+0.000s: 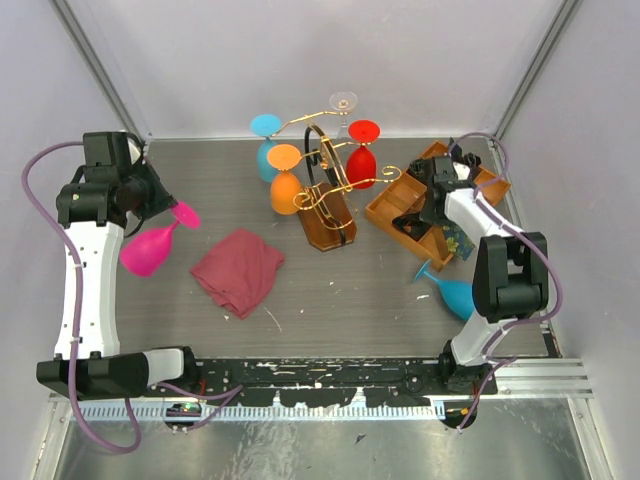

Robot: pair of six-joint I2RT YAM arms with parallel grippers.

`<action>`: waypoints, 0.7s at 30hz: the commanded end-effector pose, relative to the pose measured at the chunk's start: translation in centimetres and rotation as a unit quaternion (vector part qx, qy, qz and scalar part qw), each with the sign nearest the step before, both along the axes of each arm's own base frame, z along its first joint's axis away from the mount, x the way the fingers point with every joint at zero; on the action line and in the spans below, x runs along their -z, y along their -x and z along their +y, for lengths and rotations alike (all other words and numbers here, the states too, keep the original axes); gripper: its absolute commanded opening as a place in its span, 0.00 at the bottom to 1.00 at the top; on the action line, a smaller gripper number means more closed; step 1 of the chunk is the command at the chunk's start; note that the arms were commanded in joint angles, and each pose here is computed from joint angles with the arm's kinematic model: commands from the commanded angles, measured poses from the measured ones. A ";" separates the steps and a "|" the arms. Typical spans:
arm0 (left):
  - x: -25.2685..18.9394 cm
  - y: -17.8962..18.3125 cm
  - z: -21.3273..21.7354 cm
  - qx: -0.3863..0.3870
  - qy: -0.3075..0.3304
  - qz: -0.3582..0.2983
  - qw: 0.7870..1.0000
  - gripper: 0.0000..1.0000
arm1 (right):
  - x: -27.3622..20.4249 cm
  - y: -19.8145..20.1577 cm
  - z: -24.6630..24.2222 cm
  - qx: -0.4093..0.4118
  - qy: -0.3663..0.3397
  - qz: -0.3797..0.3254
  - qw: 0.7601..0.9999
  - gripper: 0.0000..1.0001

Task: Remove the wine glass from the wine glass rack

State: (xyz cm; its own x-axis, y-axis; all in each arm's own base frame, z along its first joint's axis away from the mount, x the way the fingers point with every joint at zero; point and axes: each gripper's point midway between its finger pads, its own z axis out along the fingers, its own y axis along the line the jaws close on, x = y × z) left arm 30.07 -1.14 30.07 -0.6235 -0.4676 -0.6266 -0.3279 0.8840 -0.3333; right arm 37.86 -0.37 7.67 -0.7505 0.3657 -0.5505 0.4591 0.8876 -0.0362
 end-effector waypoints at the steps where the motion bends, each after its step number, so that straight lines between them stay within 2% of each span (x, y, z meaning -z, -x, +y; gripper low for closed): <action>1: -0.6 0.0 -0.1 0.006 -0.001 -0.017 1.000 0.00 | -3.3 -4.4 -1.1 -0.005 0.009 -0.061 0.998 0.00; 6: -0.4 0.0 0.0 0.006 -0.003 -0.016 1.000 0.00 | -4.3 -4.3 -1.4 -0.008 -0.005 -0.063 0.998 0.00; 10: -0.3 0.0 -0.1 0.006 -0.002 -0.013 1.000 0.00 | -5.0 -1.5 -0.7 -0.010 -0.028 -0.056 0.998 0.00; 11: -0.3 0.0 -0.1 0.006 -0.001 -0.013 1.000 0.00 | -5.1 -0.5 -0.5 -0.009 -0.037 -0.051 0.998 0.05; 15: -0.1 0.0 -0.3 0.008 0.004 -0.012 1.000 0.00 | -5.7 3.9 2.1 -0.023 -0.105 -0.046 0.993 0.47; 16: 0.0 0.0 -0.3 0.009 0.005 -0.011 1.000 0.00 | -6.0 5.0 2.6 -0.023 -0.114 -0.047 0.992 0.55; 18: -0.1 0.1 -0.5 0.011 0.008 -0.011 1.000 0.00 | -6.5 7.3 3.7 -0.024 -0.124 -0.044 0.991 0.60; 21: -0.1 0.1 -0.6 0.012 0.012 -0.012 1.000 0.00 | -6.7 10.5 6.2 -0.033 -0.136 -0.035 0.990 0.62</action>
